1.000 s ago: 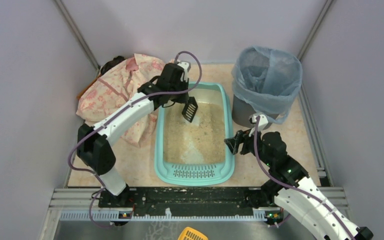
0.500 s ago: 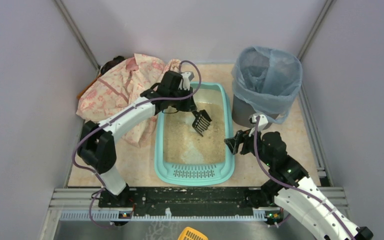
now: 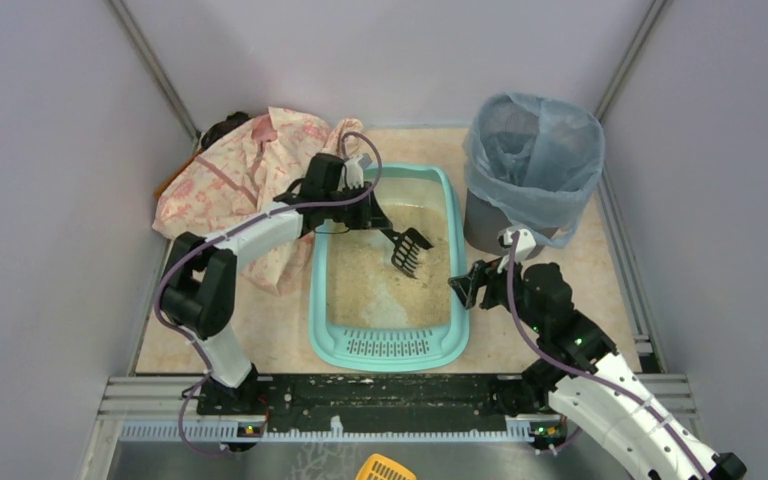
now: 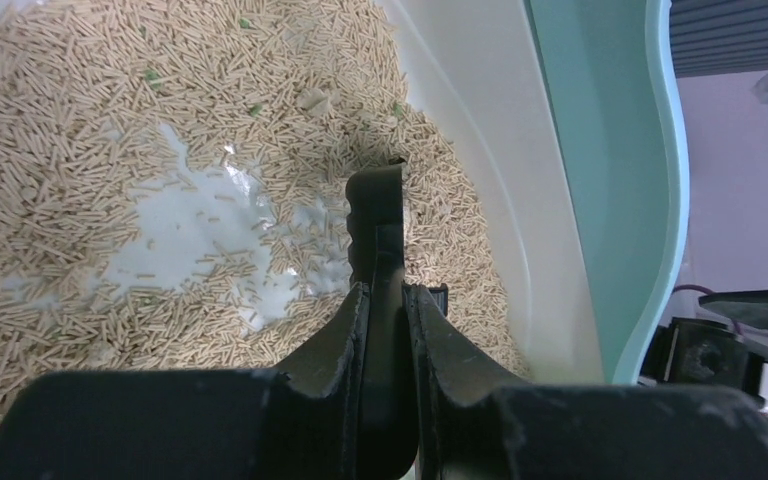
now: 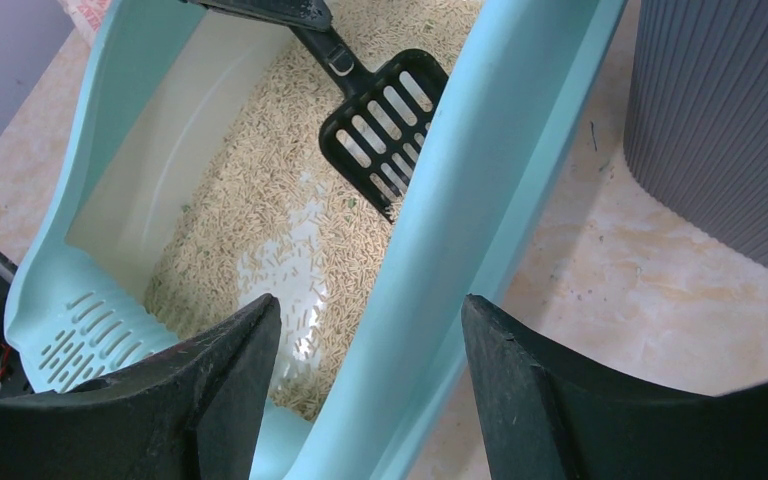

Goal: Clean the litter box

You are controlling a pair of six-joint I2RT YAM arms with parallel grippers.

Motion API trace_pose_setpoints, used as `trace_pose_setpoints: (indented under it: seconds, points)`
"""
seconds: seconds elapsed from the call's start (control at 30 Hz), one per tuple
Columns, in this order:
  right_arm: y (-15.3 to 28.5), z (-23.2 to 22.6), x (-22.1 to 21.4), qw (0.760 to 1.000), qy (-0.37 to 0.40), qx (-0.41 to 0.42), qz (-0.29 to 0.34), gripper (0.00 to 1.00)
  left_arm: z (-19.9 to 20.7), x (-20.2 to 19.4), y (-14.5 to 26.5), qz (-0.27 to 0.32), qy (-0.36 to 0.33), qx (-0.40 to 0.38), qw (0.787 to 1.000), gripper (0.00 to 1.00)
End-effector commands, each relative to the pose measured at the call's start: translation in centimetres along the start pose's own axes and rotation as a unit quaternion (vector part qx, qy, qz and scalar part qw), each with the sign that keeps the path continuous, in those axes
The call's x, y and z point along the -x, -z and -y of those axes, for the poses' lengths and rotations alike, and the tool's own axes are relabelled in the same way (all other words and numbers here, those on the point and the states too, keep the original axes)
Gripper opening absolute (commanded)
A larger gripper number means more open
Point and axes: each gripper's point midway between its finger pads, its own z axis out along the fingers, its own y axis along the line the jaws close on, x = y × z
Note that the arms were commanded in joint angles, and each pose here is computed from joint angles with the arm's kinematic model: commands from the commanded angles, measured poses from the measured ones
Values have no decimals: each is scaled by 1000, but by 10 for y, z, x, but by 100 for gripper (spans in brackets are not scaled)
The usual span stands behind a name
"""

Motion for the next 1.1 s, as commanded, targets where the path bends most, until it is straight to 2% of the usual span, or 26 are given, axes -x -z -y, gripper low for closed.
trace_pose_setpoints:
  seconds: [0.0,0.17,0.27,0.5,0.6,0.9,1.07]
  points:
    - [-2,-5,12,1000,-4,9,21,67,5,-27,-6,-41,36,-61,997,0]
    - [-3,-4,11,1000,-5,8,19,67,5,-7,5,-12,34,-56,998,0]
    - [-4,-4,10,1000,-4,7,18,67,17,13,19,16,34,-83,996,0]
    - [-4,-4,10,1000,-4,6,15,67,33,58,53,80,18,-88,993,0]
    - [-5,-3,9,1000,-3,5,14,67,31,63,63,81,35,-113,990,0]
    - [-4,-3,10,1000,-3,4,16,67,23,94,118,158,60,-139,976,0]
    - [-5,-3,10,1000,-3,5,16,67,23,83,134,175,109,-184,961,0]
